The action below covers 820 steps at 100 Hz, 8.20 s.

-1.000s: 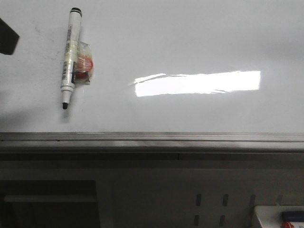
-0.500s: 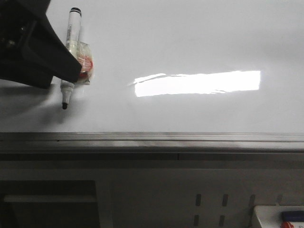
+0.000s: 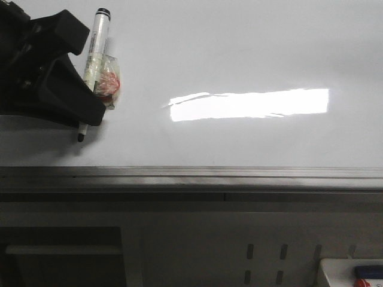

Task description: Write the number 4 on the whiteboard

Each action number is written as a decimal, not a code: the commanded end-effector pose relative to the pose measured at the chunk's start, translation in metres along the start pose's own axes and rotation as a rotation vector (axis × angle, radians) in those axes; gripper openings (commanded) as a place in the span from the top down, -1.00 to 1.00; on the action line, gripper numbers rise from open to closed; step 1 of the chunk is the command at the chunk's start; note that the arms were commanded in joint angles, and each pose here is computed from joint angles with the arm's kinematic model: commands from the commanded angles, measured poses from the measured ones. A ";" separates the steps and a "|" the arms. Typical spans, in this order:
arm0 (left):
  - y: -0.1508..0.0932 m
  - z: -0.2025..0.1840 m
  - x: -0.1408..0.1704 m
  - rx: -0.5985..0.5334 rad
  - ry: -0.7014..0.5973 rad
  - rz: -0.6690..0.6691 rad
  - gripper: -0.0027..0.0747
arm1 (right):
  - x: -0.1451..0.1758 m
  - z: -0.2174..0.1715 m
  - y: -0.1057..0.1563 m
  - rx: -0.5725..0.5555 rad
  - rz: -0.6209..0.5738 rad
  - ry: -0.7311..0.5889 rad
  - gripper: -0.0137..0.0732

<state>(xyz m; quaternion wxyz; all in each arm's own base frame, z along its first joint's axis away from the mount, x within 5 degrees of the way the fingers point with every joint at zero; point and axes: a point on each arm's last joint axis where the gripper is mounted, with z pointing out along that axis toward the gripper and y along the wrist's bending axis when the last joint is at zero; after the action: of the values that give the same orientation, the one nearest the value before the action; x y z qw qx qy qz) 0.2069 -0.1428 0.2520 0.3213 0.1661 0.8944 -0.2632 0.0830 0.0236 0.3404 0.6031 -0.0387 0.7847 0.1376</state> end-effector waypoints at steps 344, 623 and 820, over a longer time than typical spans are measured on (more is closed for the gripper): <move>-0.018 -0.115 0.069 0.095 -0.491 0.383 0.13 | 0.030 0.096 0.089 -0.530 -0.372 0.199 0.80; -0.020 -0.114 0.073 0.141 -0.485 0.324 0.98 | 0.029 0.161 0.068 -0.340 -0.278 0.310 0.81; -0.020 -0.115 0.073 0.143 -0.488 0.322 0.98 | 0.026 0.163 0.081 -0.418 -0.298 0.367 0.80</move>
<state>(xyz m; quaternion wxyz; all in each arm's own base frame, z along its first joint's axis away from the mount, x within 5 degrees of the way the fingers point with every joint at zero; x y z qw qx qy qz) 0.0857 -0.0839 0.2743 0.5368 0.2815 0.7393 -0.2933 0.2141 0.1495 0.2972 0.4565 -0.2933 0.8160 0.1993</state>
